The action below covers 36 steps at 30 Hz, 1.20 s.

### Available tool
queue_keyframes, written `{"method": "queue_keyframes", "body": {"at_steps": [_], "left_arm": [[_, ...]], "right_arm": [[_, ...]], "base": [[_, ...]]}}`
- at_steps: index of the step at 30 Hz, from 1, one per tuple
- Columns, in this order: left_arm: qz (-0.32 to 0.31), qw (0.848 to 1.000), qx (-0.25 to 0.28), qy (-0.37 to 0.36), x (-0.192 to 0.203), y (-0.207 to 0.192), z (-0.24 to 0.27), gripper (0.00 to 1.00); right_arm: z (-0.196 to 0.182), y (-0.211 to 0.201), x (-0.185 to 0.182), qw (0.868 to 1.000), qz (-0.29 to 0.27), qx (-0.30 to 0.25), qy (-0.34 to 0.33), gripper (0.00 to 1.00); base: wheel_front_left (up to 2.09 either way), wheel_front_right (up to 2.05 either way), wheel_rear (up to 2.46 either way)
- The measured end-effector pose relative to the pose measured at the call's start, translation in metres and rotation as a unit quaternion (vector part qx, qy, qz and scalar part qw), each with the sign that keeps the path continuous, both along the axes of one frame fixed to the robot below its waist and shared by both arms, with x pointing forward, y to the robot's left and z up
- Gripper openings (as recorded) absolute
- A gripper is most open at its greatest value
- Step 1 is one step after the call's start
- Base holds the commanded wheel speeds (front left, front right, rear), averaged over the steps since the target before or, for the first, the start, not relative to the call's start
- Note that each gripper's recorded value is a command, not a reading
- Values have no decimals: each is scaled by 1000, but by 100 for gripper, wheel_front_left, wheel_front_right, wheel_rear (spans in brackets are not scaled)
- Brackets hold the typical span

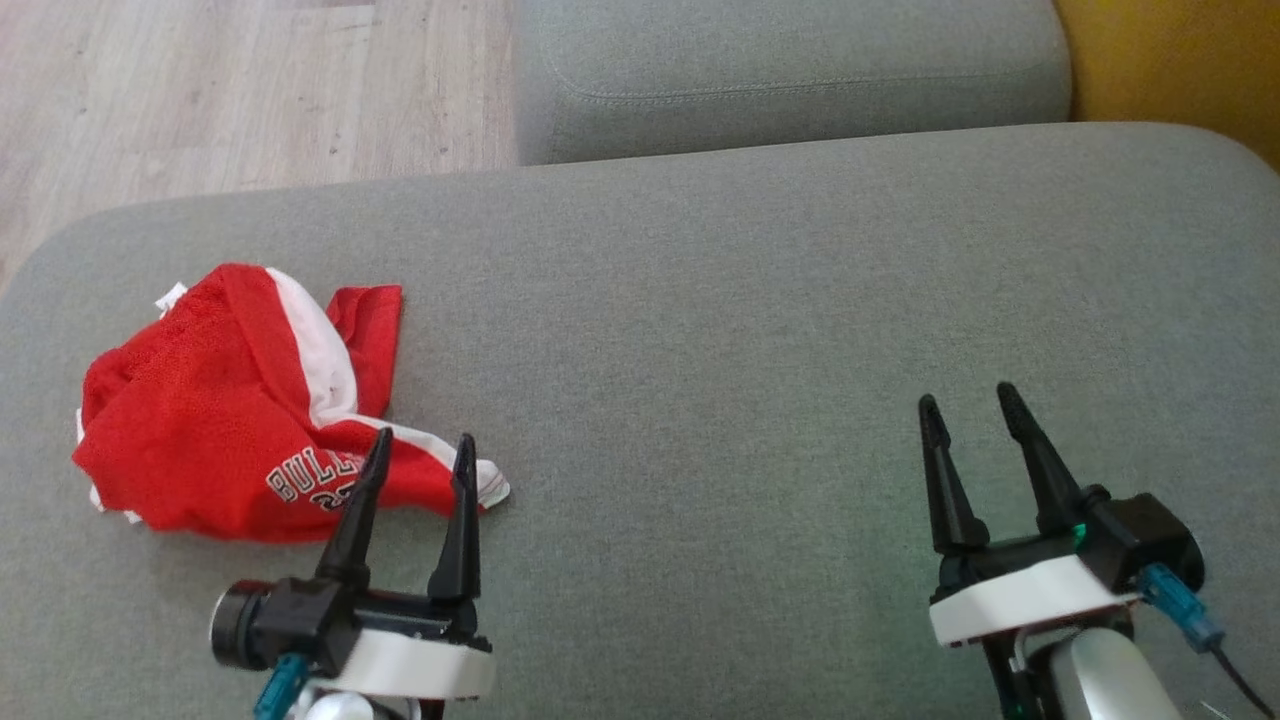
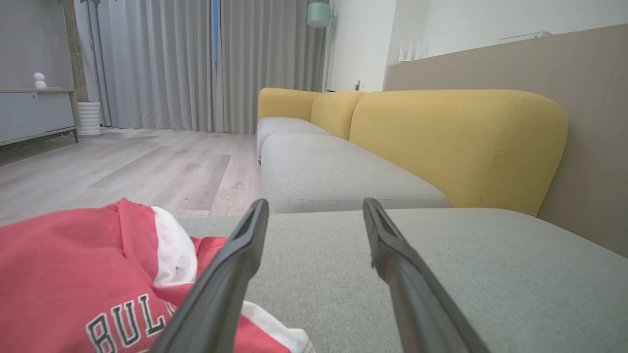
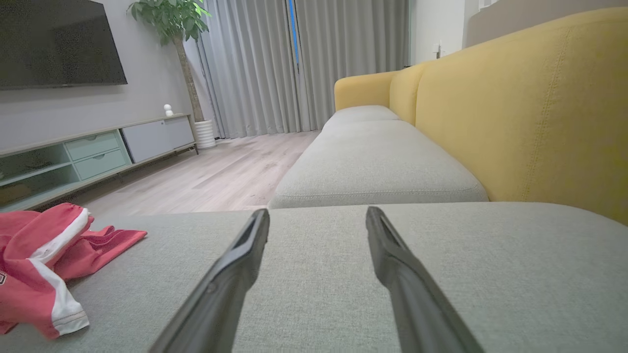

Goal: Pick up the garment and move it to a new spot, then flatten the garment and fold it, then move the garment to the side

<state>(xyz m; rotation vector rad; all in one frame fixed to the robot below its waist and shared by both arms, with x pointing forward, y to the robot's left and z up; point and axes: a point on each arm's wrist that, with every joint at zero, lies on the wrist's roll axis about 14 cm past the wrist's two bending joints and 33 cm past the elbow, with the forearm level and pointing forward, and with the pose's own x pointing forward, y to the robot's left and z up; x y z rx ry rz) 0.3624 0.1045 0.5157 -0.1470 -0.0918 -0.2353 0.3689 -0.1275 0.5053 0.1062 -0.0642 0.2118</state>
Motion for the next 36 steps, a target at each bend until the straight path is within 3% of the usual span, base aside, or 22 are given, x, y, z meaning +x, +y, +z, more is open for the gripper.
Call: {"method": "queue_keyframes", "body": {"at_steps": [18,36], "left_arm": [[4,1000,-7,16,-3,5,-9,100],[125,992,-14,7,-31,78,-4,100]], "right_arm": [[-5,9,0,1000,12,12,10,100],[-2,84,0,992,125,30,12,100]], "base": [[0,0,0],[0,0,0]]}}
